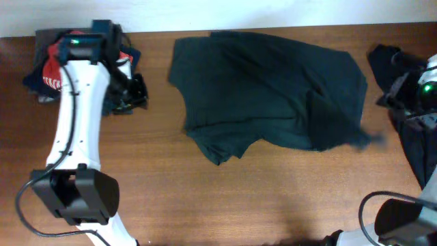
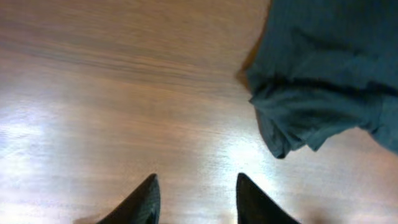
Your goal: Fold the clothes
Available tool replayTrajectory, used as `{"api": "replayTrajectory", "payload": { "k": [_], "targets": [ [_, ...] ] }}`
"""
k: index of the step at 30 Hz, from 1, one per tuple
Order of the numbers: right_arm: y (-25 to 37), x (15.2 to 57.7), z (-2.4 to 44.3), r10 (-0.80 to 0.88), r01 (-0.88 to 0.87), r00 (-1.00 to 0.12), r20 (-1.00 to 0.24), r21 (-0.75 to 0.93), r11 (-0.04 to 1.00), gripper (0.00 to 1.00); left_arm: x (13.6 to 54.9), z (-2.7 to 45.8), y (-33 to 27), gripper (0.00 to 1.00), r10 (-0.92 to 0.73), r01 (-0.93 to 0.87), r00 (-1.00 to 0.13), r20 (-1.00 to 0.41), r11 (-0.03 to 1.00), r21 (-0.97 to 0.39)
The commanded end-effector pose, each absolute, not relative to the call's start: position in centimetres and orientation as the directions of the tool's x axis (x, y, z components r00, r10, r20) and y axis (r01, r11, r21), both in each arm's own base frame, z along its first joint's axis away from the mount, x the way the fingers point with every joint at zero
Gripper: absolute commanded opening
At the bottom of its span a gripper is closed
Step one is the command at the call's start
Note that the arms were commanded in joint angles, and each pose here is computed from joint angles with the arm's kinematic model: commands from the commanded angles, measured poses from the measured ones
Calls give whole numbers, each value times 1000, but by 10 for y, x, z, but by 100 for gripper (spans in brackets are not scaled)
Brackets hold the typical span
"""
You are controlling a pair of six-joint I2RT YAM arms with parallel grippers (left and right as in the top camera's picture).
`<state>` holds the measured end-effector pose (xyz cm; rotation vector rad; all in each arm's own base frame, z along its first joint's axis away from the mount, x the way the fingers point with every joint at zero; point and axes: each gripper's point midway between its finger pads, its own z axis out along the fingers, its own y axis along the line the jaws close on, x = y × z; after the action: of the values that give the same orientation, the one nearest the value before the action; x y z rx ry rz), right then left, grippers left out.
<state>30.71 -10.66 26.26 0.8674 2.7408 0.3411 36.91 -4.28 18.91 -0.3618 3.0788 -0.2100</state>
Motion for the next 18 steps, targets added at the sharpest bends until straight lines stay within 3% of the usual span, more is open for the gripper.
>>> {"api": "replayTrajectory", "payload": {
  "k": [1, 2, 3, 6, 8, 13, 18],
  "targets": [
    [-117, 298, 245, 587, 557, -797, -141, 204, 805, 73, 361, 179, -82, 41, -134, -131, -991, -3, 975, -180],
    [-117, 298, 243, 588, 559, -797, -137, 203, 804, 78, 360, 176, -93, 41, -109, -107, -994, -2, 976, -191],
    [-118, 298, 243, 588, 559, -797, -138, 201, 804, 97, 358, 172, -107, 41, -78, -77, -997, 0, 975, -207],
    [-118, 298, 244, 594, 564, -793, -138, 203, 800, 100, 351, 161, -141, 41, 4, 4, -1000, 0, 973, -232],
    [-117, 298, 244, 594, 564, -793, -135, 203, 800, 97, 344, 150, -161, 41, 59, 57, -998, 3, 971, -231],
    [-116, 295, 243, 591, 563, -797, -125, 200, 802, 70, 318, 107, -207, 36, 140, 127, -989, 41, 967, -221],
    [-115, 294, 243, 591, 564, -798, -119, 199, 801, 69, 293, 66, -226, 36, 143, 119, -983, 118, 975, -188]
  ]
}}
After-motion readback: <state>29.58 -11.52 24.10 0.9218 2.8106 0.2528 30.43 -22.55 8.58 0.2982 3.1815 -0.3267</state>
